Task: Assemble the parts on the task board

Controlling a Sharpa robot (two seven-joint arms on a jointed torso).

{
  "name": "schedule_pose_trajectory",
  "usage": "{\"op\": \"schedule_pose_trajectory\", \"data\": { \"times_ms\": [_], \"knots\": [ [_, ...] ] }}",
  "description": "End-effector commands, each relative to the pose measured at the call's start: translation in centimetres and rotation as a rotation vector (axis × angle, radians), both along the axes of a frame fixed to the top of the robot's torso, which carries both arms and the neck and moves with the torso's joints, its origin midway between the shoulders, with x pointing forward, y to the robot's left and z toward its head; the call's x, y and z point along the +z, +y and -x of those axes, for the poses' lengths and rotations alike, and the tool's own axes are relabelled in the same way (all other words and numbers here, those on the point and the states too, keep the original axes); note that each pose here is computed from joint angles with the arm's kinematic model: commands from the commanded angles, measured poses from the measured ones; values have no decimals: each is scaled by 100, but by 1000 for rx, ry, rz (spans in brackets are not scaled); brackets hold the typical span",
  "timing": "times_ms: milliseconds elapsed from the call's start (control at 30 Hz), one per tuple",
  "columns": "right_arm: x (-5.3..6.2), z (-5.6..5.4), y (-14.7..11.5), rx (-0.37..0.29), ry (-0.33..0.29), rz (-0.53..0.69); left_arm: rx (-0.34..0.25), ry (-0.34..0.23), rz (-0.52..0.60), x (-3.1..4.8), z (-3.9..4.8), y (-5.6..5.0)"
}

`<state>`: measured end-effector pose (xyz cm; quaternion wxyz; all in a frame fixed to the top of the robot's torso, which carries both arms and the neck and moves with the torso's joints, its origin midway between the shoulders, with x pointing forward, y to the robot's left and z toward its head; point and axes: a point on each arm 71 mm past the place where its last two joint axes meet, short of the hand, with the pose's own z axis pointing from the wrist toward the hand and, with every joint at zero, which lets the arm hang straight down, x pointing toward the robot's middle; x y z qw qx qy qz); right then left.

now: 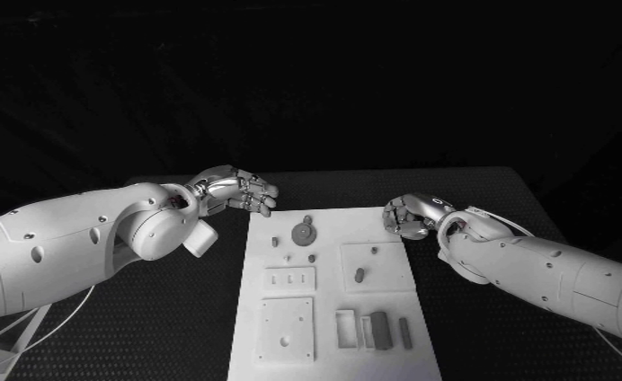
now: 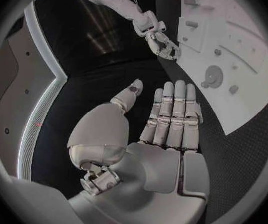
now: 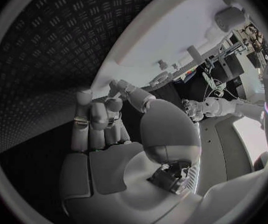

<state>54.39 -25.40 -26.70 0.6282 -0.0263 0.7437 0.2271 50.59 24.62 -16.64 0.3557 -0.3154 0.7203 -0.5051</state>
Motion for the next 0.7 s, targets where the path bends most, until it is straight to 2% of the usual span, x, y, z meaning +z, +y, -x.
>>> {"op": "schedule_pose_trajectory", "data": {
  "times_ms": [33, 700],
  "knots": [
    [-4, -5, -15, -26, 5, 5, -10, -4, -26, 0, 6, -4],
    [-41, -29, 92, -33, 14, 86, -17, -5, -28, 2, 17, -37]
  ]
}}
